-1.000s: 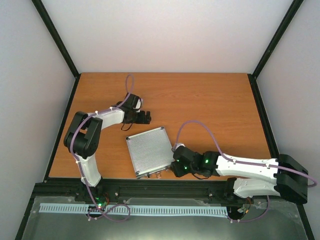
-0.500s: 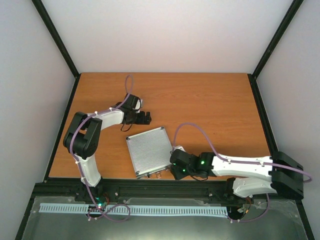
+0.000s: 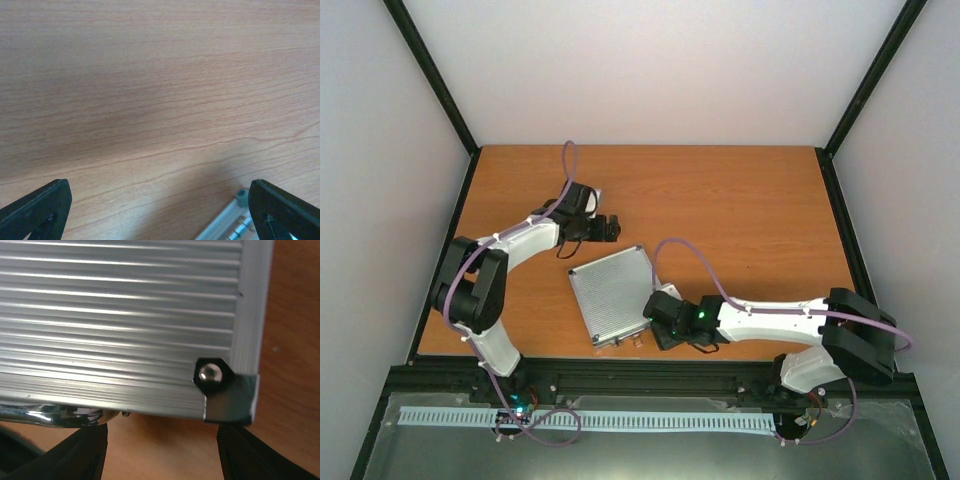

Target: Pack up texas hold em set

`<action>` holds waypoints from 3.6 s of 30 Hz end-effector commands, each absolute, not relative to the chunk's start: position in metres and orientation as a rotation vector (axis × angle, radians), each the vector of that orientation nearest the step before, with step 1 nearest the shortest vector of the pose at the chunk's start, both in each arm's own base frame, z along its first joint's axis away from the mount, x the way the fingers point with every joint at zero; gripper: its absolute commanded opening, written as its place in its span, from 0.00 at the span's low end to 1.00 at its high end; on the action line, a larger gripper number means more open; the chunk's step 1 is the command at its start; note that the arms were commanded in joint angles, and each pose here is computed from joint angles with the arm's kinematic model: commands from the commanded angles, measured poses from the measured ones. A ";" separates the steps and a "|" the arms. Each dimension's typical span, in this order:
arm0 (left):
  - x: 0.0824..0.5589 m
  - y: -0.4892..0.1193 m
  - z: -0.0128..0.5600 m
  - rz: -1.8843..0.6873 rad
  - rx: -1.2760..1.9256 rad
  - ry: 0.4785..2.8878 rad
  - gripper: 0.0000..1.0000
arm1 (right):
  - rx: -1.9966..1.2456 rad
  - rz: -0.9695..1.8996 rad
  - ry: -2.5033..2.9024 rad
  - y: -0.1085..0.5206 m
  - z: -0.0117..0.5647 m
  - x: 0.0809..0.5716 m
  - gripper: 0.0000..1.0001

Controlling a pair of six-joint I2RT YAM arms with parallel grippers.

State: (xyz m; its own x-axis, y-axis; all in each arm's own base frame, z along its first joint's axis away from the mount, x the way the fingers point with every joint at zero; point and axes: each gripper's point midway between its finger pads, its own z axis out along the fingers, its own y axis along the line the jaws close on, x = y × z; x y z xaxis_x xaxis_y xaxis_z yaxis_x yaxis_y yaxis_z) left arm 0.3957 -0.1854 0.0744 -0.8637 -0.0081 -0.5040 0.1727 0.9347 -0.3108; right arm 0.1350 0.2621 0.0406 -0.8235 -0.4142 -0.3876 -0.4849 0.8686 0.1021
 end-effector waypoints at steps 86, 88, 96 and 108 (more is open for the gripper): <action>0.385 -0.178 0.072 -0.453 0.137 2.578 1.00 | -0.787 0.519 2.400 0.318 0.022 0.180 0.61; 0.386 -0.178 0.073 -0.454 0.138 2.576 1.00 | -0.755 0.476 2.393 0.316 0.020 0.181 0.58; 0.385 -0.178 0.075 -0.457 0.137 2.577 1.00 | -0.755 0.410 2.388 0.315 0.006 0.176 0.35; 0.394 -0.181 0.099 -0.474 0.130 2.528 0.99 | -0.746 0.413 2.354 0.312 0.020 0.175 0.03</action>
